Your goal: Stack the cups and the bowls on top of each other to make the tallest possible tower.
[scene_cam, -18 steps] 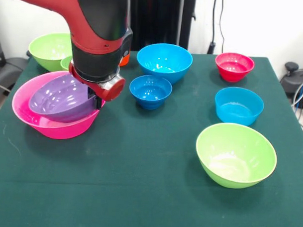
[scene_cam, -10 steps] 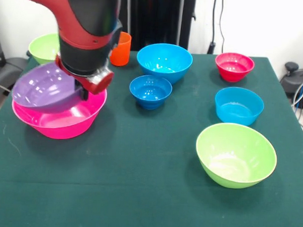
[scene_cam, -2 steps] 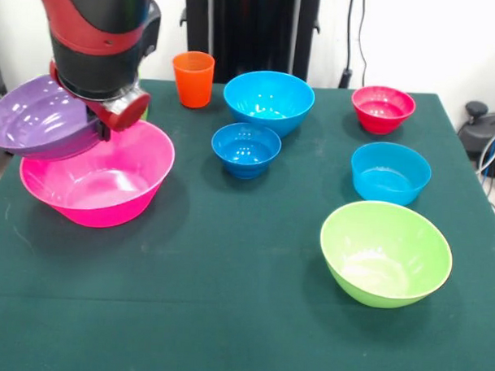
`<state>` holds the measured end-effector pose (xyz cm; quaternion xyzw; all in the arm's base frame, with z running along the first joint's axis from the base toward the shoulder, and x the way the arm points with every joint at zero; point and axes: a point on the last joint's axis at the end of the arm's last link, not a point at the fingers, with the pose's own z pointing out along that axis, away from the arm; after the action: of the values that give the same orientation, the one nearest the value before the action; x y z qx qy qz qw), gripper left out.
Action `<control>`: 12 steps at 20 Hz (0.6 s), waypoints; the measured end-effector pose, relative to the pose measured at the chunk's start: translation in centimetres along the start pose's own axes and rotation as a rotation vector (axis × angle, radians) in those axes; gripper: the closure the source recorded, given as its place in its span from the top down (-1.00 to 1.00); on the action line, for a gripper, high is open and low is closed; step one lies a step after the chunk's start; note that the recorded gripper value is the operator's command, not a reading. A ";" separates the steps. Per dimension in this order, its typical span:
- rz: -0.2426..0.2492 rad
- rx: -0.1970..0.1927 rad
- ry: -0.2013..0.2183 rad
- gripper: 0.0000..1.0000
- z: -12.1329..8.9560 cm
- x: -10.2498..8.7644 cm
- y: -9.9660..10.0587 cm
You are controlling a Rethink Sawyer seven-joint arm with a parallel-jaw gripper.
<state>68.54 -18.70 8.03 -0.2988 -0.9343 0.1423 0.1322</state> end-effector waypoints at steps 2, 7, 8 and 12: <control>0.001 -0.003 -0.006 -1.00 -0.3 -0.3 -0.5; 0.002 -0.005 -0.010 -1.00 -0.6 -0.4 -0.5; 0.001 -0.005 -0.009 -1.00 -0.6 -0.4 -0.4; -0.001 -0.006 -0.008 -1.00 -0.5 -0.4 -0.3</control>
<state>68.83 -19.05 8.51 -0.2980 -0.9355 0.1405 0.1274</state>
